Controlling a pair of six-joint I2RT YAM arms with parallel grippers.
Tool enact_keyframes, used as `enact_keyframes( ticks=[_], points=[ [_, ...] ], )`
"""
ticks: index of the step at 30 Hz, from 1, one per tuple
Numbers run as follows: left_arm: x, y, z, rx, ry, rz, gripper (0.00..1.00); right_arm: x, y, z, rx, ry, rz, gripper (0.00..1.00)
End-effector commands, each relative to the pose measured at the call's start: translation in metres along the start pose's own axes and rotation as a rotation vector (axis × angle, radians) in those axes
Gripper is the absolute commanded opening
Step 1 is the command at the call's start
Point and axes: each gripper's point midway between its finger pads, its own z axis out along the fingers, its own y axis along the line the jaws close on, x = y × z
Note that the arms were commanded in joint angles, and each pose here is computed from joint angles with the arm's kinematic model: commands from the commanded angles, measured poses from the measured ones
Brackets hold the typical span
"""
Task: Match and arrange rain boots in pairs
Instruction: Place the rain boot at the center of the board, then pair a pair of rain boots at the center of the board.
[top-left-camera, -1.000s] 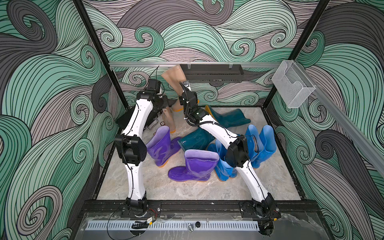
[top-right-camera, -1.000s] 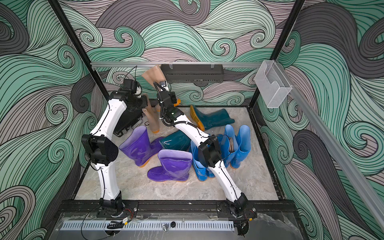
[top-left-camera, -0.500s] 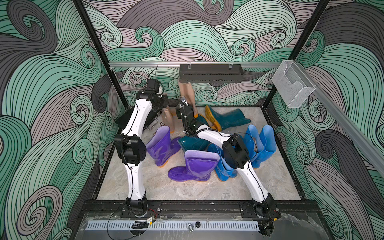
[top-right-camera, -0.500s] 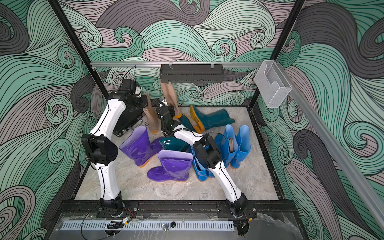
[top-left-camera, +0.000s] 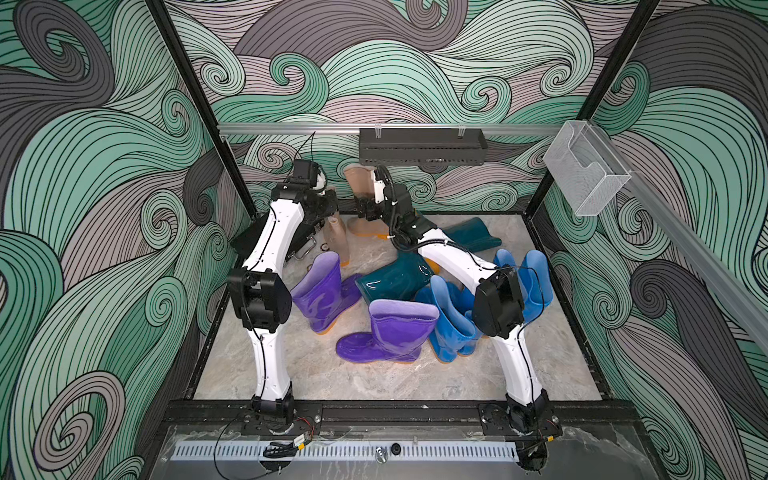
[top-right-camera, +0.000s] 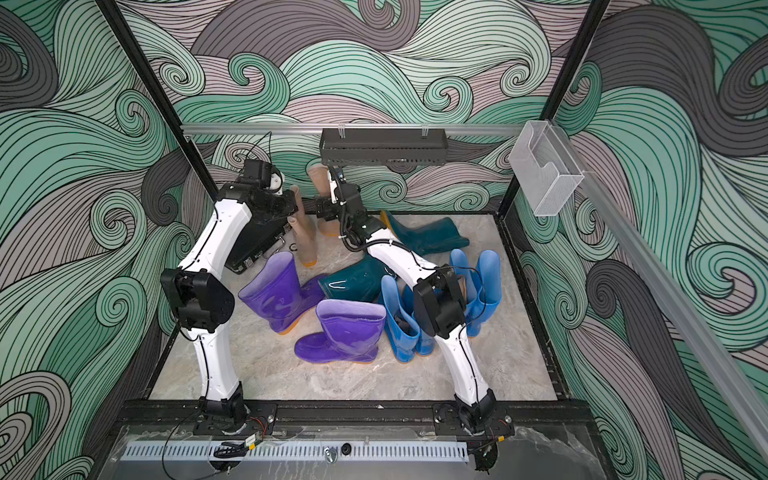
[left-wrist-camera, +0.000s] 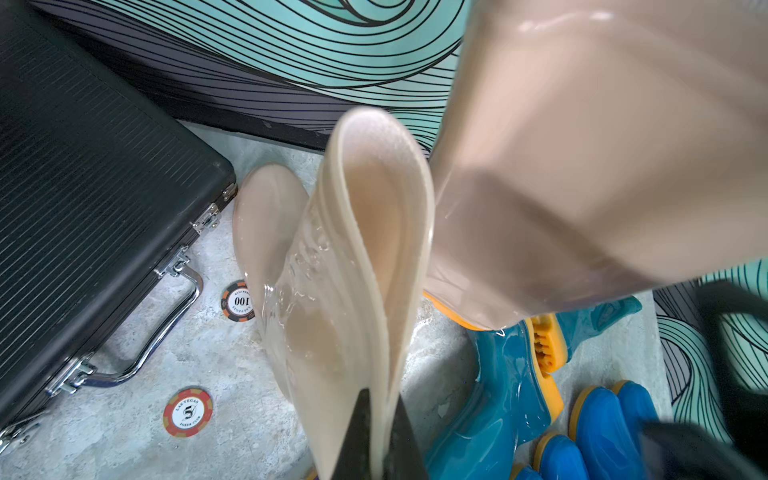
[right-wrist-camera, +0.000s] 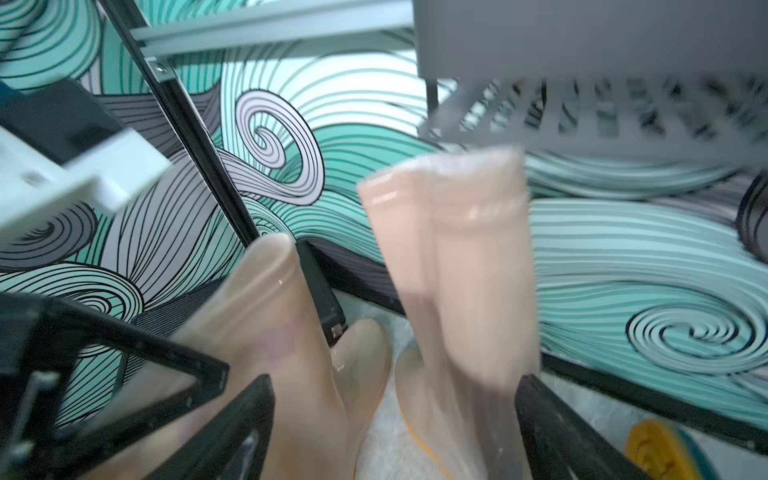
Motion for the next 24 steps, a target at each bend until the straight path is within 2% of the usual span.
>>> enact_keyframes(
  ticks=[1, 2, 7, 12, 18, 22, 24],
  points=[
    [-0.008, -0.013, -0.017, 0.053, -0.032, -0.002, 0.00, -0.002, -0.002, -0.010, 0.045, 0.081, -0.140, 0.97],
    [-0.008, -0.014, -0.018, 0.057, -0.033, -0.002, 0.00, -0.001, -0.008, -0.008, 0.048, 0.085, -0.148, 0.99],
    [-0.007, -0.014, -0.020, 0.057, -0.034, 0.004, 0.00, 0.009, -0.024, 0.006, 0.012, 0.143, -0.136, 0.99],
    [-0.006, -0.014, -0.017, 0.058, -0.026, 0.000, 0.00, 0.033, 0.013, 0.015, -0.241, 0.209, -0.208, 0.99],
    [-0.006, -0.014, -0.015, 0.063, -0.022, -0.006, 0.00, 0.016, 0.014, 0.007, -0.271, 0.123, -0.204, 0.99],
    [-0.005, -0.015, -0.013, 0.068, -0.018, -0.009, 0.00, 0.035, 0.008, 0.019, -0.257, 0.197, -0.205, 0.99],
    [-0.007, -0.016, -0.015, 0.071, -0.025, -0.004, 0.00, 0.046, 0.007, 0.029, -0.243, 0.212, -0.194, 0.95]
  ],
)
